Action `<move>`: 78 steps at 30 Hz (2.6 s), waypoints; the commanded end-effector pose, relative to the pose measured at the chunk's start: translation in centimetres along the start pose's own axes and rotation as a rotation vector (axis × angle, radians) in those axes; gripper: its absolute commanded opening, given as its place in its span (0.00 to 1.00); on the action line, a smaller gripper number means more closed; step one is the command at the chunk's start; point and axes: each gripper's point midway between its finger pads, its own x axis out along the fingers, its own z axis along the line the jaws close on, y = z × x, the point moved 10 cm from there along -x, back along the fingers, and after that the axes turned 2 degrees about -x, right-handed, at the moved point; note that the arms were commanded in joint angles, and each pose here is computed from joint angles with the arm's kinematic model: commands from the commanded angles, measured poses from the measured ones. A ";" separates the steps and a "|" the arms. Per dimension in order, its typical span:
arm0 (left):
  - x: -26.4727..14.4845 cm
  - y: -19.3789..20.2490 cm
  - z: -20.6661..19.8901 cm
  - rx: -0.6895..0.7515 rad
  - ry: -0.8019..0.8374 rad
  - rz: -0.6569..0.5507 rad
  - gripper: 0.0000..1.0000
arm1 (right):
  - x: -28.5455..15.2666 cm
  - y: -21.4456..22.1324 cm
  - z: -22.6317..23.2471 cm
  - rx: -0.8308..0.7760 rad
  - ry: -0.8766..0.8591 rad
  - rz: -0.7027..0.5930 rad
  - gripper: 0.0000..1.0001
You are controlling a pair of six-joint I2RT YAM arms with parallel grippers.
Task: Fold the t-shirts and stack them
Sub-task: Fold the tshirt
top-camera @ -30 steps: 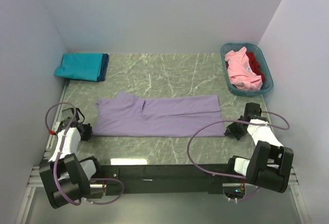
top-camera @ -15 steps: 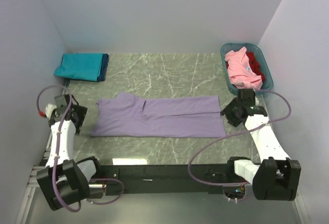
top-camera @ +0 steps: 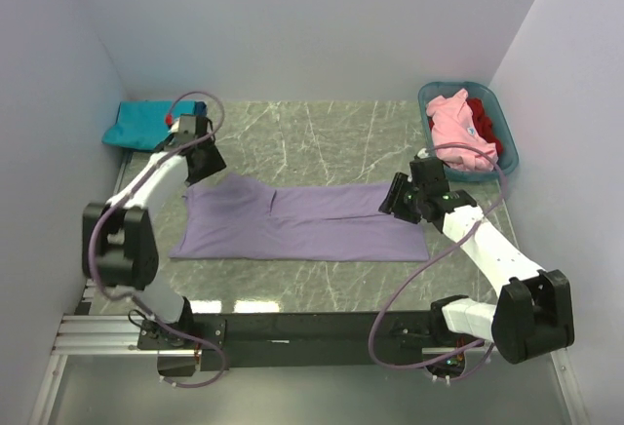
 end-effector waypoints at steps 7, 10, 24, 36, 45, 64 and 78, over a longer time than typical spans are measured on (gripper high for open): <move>5.0 -2.5 -4.2 0.170 -0.011 0.016 0.54 | 0.8 0.6 1.5 -0.127 -0.158 0.001 0.52; 6.4 -2.3 -5.2 0.142 0.000 0.050 0.51 | 1.1 0.8 1.9 -0.152 -0.171 0.012 0.52; 9.6 0.3 -6.9 0.133 -0.046 0.143 0.47 | 1.8 1.4 2.7 -0.197 -0.188 0.044 0.52; 11.4 2.0 -6.6 0.149 -0.097 0.179 0.32 | 1.9 1.5 2.7 -0.193 -0.180 0.045 0.52; 10.8 1.4 -6.4 0.161 -0.121 0.135 0.06 | 2.0 1.5 2.7 -0.196 -0.184 0.051 0.52; 6.2 -1.7 -6.5 0.123 -0.096 0.000 0.02 | 2.0 1.7 2.9 -0.218 -0.210 0.068 0.51; 3.4 -0.2 -4.3 0.112 -0.073 0.007 0.03 | 1.2 2.0 3.9 -0.284 -0.258 0.072 0.49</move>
